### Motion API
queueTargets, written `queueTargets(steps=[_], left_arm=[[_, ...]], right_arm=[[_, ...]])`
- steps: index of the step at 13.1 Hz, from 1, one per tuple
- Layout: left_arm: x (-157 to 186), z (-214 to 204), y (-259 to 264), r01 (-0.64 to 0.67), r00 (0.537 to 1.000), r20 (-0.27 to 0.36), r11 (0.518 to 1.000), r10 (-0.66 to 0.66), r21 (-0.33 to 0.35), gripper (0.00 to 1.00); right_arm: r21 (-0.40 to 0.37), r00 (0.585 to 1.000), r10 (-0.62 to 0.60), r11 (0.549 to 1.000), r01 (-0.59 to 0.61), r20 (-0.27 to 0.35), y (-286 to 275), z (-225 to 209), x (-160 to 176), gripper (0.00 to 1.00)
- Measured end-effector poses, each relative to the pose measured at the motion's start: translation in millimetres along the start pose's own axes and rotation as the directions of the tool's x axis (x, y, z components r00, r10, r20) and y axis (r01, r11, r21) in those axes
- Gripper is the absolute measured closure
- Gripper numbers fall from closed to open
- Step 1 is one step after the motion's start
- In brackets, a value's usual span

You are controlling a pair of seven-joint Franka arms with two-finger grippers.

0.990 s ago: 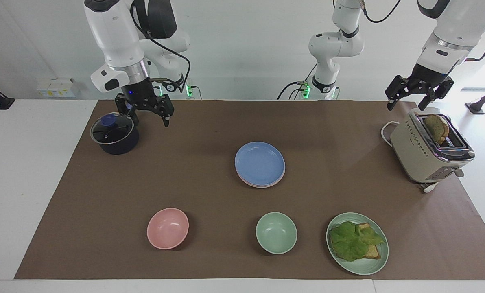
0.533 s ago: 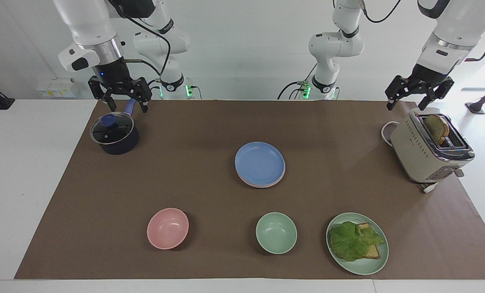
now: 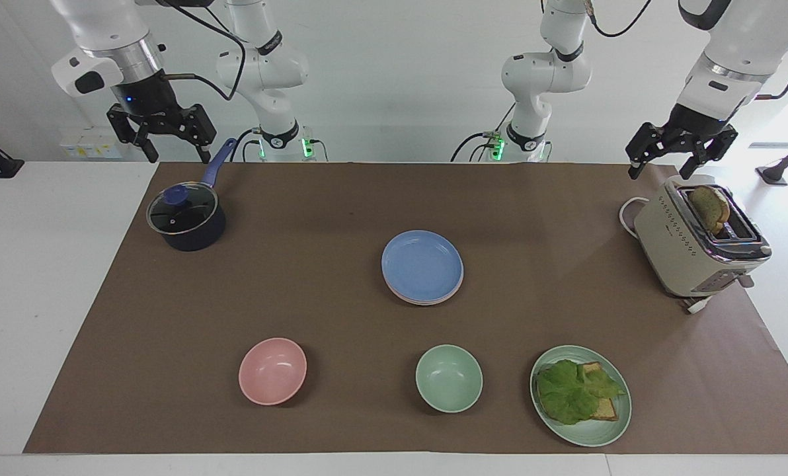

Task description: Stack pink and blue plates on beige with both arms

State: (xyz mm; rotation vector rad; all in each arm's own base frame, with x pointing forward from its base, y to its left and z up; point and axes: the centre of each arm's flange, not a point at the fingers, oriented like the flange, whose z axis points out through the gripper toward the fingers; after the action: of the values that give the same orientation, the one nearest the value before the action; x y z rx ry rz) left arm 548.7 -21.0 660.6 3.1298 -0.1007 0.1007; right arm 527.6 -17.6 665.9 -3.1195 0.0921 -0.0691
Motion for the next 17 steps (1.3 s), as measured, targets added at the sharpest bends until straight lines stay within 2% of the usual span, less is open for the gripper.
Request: queueTargets(steps=[11,14,17], left_arm=[[0.0,0.0,0.0,0.000,1.000,0.000,1.000,0.000,0.000,0.00],[0.0,0.0,0.0,0.000,1.000,0.000,1.000,0.000,0.000,0.00],[0.0,0.0,0.0,0.000,1.000,0.000,1.000,0.000,0.000,0.00]], right_arm=[[0.001,0.996,-0.076,0.997,0.076,0.045,-0.3,14.1,-6.2,0.00],[-0.037,0.996,-0.074,0.996,0.076,0.049,4.2,15.2,-6.2,0.00],[-0.039,0.996,-0.074,0.996,0.076,0.050,4.3,15.4,-6.4,0.00]])
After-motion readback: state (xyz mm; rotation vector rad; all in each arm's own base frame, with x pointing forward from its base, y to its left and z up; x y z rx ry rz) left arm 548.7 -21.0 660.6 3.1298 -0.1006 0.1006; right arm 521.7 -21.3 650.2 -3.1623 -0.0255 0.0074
